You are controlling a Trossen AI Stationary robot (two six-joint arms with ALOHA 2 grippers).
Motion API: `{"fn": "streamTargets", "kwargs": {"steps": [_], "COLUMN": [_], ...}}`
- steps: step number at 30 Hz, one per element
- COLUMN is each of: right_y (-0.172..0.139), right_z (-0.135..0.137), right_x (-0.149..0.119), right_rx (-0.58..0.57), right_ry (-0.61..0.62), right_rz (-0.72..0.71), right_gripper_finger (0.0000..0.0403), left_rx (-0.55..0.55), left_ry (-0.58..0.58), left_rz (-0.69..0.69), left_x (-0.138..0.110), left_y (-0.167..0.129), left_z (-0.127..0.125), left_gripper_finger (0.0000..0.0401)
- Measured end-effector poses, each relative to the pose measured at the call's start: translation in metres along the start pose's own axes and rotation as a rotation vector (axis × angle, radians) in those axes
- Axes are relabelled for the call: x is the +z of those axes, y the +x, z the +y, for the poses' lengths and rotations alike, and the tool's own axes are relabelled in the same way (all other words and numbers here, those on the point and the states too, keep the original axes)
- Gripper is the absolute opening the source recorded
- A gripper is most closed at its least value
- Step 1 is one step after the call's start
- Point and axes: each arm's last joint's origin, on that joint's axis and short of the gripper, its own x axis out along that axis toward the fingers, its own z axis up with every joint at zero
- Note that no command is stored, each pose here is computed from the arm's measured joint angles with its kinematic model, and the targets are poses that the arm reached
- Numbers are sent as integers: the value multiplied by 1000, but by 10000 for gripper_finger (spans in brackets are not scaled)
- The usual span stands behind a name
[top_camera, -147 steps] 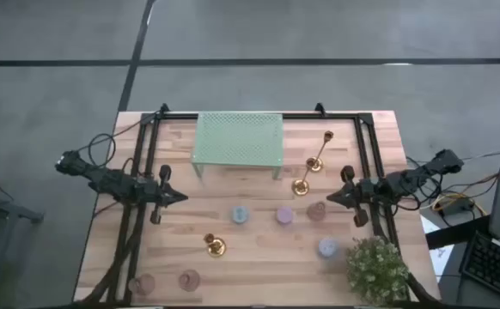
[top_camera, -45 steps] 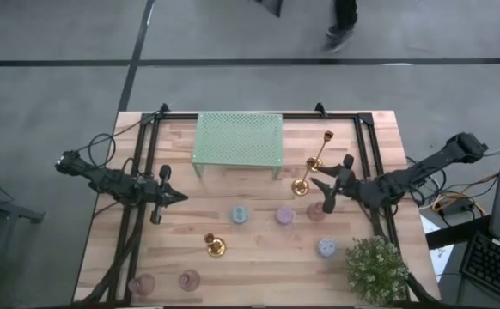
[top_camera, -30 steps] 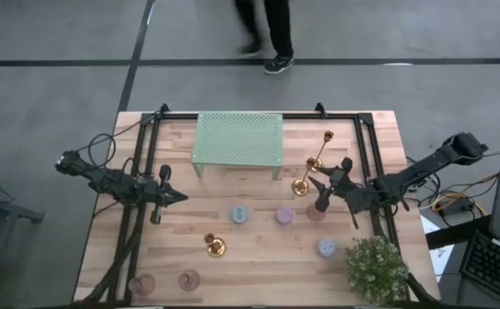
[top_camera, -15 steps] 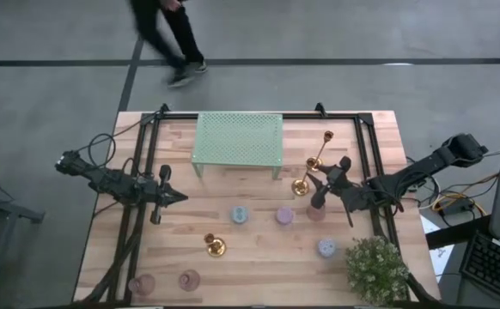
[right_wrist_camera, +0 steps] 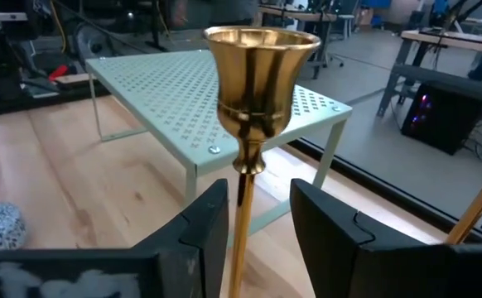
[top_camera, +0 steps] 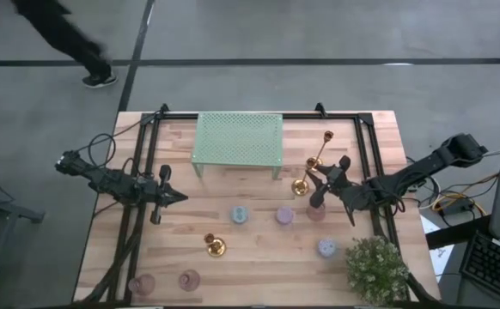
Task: Pick & Place candle stick holders
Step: Put the middle gold candle holder on the shelf
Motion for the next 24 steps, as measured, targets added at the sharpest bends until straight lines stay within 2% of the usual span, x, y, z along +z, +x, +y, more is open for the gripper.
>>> {"fn": "streamTargets", "kwargs": {"steps": [7,19,24], "right_y": [2,2,2], "right_z": [2,3,6], "right_x": [0,1,10], "right_rx": [-7,-5,4], "right_ry": [17,20,2], "right_rz": [-12,-22,-31], "right_gripper_finger": [117,21,16], "left_rx": [0,0,0], "left_ry": [0,0,0], "left_rz": [0,0,0], "left_x": [0,0,0], "left_y": [0,0,0], "left_z": [0,0,0], "left_gripper_finger": [10,10,10]}}
